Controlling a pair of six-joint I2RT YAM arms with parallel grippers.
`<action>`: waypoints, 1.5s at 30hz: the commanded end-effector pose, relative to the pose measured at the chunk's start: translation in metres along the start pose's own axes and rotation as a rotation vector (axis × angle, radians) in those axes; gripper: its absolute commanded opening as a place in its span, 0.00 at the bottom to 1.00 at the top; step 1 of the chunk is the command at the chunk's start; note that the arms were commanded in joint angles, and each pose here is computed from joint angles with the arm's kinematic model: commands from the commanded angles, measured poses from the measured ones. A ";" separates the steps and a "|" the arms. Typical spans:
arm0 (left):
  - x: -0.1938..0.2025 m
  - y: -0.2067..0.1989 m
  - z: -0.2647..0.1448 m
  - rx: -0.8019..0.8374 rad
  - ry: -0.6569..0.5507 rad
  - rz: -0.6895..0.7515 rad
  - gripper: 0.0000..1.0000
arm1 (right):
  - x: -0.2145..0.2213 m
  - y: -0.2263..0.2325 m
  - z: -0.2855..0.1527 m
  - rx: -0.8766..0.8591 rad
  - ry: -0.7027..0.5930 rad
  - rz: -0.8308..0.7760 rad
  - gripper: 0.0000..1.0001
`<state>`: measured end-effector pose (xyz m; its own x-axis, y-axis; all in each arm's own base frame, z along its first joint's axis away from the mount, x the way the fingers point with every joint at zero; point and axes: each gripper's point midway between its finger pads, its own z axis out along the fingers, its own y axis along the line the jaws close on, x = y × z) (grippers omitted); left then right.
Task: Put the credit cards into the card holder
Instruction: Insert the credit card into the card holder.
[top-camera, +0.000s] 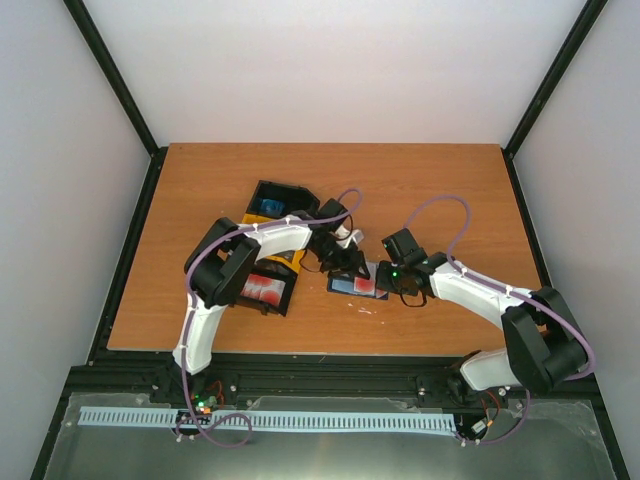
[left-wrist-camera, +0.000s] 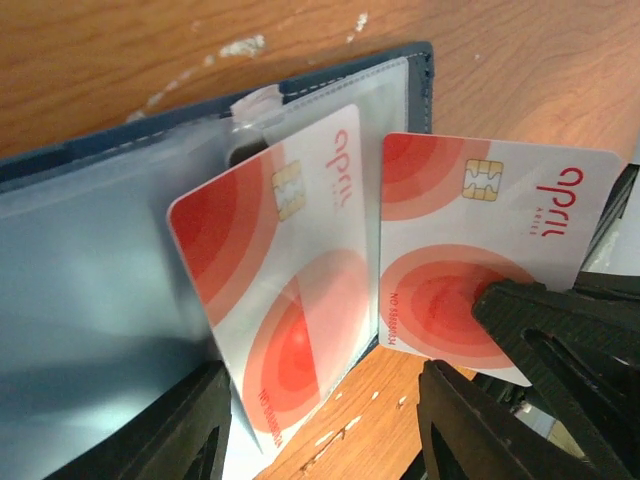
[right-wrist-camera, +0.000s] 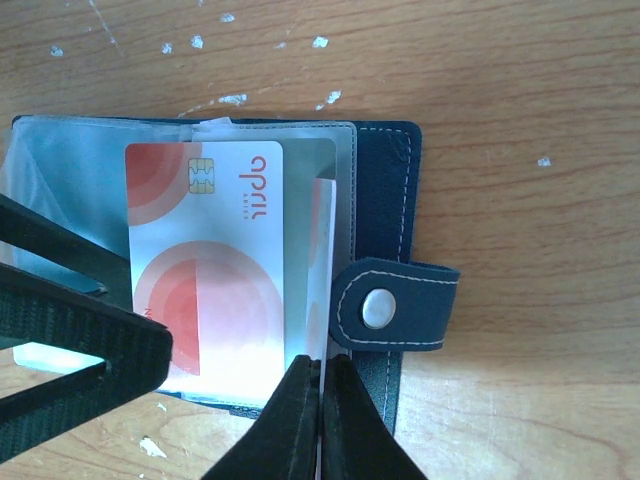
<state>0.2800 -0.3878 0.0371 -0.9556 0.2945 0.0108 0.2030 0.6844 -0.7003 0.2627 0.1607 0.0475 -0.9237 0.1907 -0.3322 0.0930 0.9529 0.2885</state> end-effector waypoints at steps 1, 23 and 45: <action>0.001 0.017 -0.012 -0.143 -0.022 -0.019 0.54 | 0.015 -0.019 0.009 0.070 0.050 0.001 0.03; 0.004 -0.003 0.021 -0.035 0.061 0.080 0.17 | 0.016 -0.018 0.012 0.068 0.058 -0.003 0.03; 0.003 -0.021 -0.007 -0.142 -0.001 0.126 0.35 | -0.018 -0.005 -0.036 0.061 -0.060 -0.047 0.03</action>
<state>0.2755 -0.3984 0.0364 -0.9264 0.3755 -0.0296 0.3162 0.7326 -0.6028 0.2613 0.1561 0.0566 -0.9262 0.1709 -0.3359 0.0838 0.9624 0.2585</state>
